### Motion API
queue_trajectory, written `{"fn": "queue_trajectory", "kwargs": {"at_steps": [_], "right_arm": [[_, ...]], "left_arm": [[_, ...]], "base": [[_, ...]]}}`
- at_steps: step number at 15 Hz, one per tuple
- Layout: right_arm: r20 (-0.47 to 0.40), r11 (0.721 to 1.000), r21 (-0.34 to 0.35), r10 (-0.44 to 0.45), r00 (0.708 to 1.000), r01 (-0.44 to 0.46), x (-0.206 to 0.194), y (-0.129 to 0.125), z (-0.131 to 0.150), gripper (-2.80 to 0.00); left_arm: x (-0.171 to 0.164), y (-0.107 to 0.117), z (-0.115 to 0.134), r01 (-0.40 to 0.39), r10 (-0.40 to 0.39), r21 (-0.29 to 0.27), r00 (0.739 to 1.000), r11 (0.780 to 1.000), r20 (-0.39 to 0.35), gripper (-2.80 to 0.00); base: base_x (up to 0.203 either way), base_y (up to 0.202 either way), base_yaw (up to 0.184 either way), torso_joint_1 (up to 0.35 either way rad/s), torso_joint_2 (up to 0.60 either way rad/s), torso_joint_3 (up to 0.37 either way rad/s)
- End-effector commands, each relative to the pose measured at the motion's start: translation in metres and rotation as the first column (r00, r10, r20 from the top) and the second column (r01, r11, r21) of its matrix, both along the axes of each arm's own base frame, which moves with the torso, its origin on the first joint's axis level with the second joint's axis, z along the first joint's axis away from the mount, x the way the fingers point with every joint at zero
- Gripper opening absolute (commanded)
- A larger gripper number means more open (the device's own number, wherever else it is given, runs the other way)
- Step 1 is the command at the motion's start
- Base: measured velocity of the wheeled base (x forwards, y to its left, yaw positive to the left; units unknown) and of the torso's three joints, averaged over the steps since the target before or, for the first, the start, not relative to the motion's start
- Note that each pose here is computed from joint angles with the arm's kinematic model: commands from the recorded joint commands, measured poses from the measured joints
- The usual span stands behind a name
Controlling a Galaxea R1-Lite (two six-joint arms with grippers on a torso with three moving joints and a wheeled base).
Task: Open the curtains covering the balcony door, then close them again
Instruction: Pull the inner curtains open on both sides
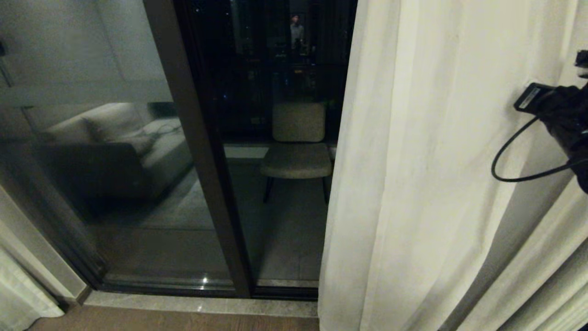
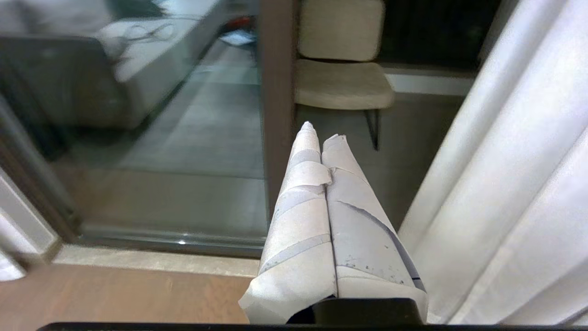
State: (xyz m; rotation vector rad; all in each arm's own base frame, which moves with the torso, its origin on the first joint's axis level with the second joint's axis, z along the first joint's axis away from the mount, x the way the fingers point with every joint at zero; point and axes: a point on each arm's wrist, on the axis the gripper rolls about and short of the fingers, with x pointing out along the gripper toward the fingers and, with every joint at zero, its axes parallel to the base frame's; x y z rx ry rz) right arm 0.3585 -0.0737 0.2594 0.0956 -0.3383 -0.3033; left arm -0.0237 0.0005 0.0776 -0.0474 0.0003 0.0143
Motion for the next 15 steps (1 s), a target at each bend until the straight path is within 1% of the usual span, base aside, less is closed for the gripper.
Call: {"fn": "queue_trajectory", "kwargs": {"at_steps": [1, 15], "right_arm": [[0.007, 1.0, -0.001, -0.003, 1.0, 0.003, -0.0005, -0.0005, 0.0006, -2.8], [0.005, 1.0, -0.001, -0.005, 1.0, 0.005, -0.0006, -0.0005, 0.0001, -2.8]], "left_arm": [[0.0, 0.0, 0.0, -0.001, 0.001, 0.0, 1.0, 1.0, 0.001, -2.8], [0.0, 0.0, 0.0, -0.001, 0.001, 0.0, 1.0, 1.0, 0.001, -2.8]], "base": [[0.0, -0.182, 0.002, 0.003, 0.0, 0.003], [0.0, -0.188, 0.002, 0.001, 0.0, 0.002]]}}
